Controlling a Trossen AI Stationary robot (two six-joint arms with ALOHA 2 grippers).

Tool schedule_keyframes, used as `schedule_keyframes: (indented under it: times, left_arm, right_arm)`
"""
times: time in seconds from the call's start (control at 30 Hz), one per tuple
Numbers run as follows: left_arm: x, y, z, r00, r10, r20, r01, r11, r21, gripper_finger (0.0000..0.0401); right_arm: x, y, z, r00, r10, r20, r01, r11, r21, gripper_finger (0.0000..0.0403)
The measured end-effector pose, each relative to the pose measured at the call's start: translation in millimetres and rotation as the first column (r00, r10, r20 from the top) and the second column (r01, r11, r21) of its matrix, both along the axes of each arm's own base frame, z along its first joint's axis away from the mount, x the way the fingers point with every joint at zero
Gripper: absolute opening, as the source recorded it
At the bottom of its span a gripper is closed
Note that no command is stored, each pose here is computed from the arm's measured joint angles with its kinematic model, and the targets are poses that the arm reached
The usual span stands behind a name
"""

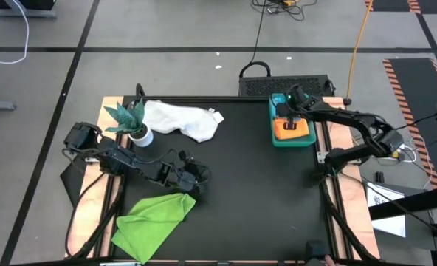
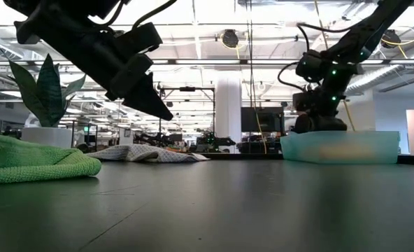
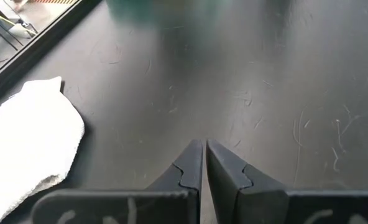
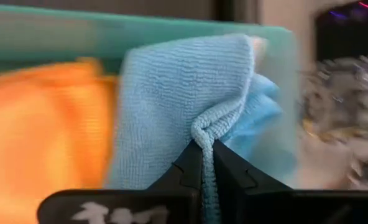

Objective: Fold microfiber towels
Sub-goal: Stack the blue microfiber cloth on top of the light blue microfiber cloth in the green bin

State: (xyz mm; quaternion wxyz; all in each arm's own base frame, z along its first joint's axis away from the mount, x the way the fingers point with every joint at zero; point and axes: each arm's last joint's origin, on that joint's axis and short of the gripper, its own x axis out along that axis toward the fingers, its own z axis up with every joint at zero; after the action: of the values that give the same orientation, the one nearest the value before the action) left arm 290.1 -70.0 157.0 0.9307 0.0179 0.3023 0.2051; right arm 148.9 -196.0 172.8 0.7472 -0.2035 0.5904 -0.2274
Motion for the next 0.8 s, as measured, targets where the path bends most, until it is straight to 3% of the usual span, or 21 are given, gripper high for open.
schedule_keyframes:
  times: [0.17, 0.4, 0.6, 0.7, 0.8]
  left_arm:
    - [0.4, -0.1, 0.4, 1.000, 0.000, 0.006, 0.000, 1.000, -0.002, 0.0026]
    - [1.0, -0.4, 1.1, 1.000, -0.003, 0.015, 0.003, 1.000, -0.007, 0.0026]
    - [1.3, -1.0, 1.0, 1.000, -0.018, 0.014, 0.018, 1.000, -0.022, 0.0026]
    - [1.4, -1.1, 1.2, 1.000, -0.019, 0.016, 0.019, 1.000, -0.024, 0.0026]
    - [1.4, -1.1, 1.2, 1.000, -0.019, 0.016, 0.020, 1.000, -0.024, 0.0026]
  right_arm:
    - [1.8, -5.4, -1.6, 0.998, -0.069, -0.014, 0.068, 0.996, -0.060, 0.0042]
    - [6.7, -8.3, -9.8, 0.989, -0.116, -0.089, 0.106, 0.988, -0.109, 0.0134]
    - [18.9, -4.6, 13.6, 0.958, -0.241, -0.155, 0.190, 0.939, -0.286, 0.0196]
    - [21.4, 2.4, 22.3, 0.959, -0.244, -0.145, 0.205, 0.949, -0.241, 0.0201]
    - [20.4, 6.3, 26.8, 0.937, -0.339, -0.088, 0.322, 0.932, -0.169, 0.0192]
